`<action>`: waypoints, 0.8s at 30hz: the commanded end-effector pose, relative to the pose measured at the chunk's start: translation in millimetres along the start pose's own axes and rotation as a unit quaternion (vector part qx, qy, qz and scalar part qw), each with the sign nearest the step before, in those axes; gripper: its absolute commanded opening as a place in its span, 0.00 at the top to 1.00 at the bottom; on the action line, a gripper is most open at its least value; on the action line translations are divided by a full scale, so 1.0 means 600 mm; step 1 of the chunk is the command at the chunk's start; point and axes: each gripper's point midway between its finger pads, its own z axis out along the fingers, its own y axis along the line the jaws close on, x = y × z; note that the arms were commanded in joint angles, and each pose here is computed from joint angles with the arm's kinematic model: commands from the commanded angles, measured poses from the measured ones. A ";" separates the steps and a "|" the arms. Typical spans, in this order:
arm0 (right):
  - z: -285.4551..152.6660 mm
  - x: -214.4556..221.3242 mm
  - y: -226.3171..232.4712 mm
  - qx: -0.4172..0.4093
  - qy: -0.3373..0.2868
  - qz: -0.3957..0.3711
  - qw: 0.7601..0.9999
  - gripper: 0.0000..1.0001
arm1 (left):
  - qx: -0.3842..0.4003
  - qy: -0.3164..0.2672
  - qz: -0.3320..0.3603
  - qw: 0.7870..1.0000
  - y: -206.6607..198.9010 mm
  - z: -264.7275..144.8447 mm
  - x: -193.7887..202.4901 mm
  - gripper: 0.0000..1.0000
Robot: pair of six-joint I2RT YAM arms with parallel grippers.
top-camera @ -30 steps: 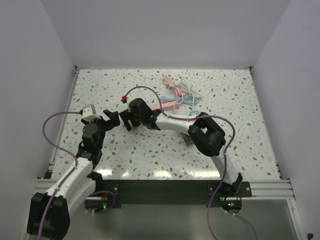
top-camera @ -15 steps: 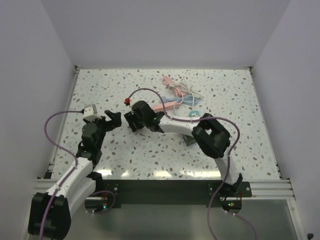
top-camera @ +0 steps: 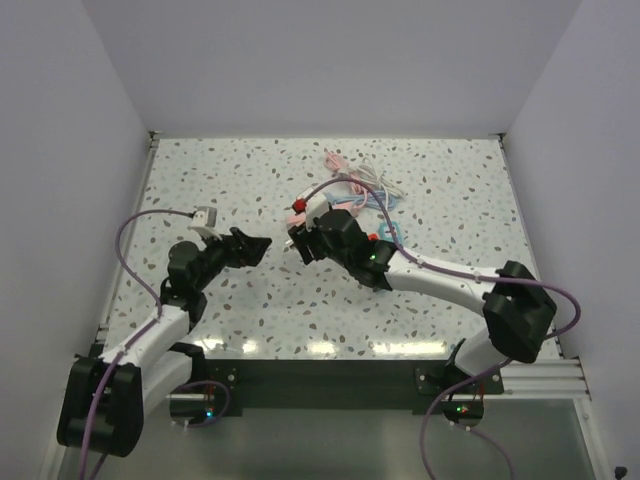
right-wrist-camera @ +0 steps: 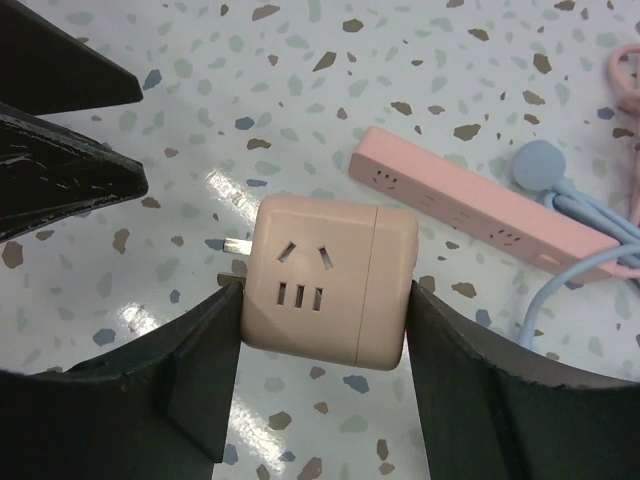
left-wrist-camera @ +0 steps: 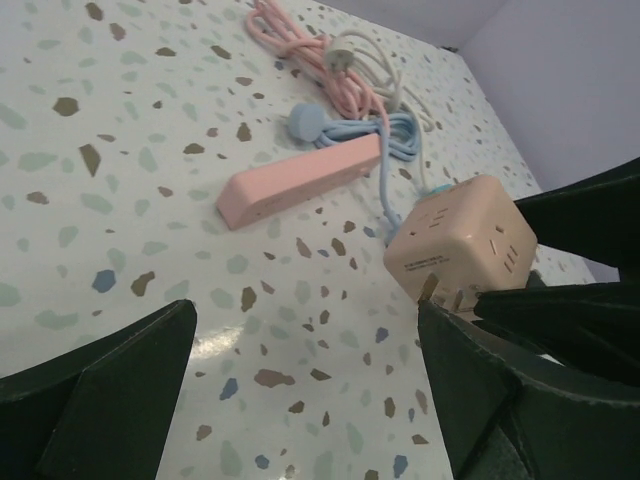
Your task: Insert the plug
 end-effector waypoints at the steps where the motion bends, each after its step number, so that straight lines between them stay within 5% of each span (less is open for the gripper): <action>1: -0.036 -0.065 -0.001 -0.010 -0.079 -0.016 0.997 1.00 | 0.126 -0.027 0.005 0.992 -0.089 -0.010 -0.045 0.02; 13: -0.093 -0.089 0.029 -0.063 -0.145 -0.049 0.986 1.00 | 0.246 -0.014 -0.076 0.966 -0.165 -0.044 -0.031 0.02; 24: -0.120 -0.089 0.038 -0.075 -0.165 -0.055 0.982 1.00 | 0.290 0.020 -0.081 0.953 -0.227 -0.031 -0.001 0.01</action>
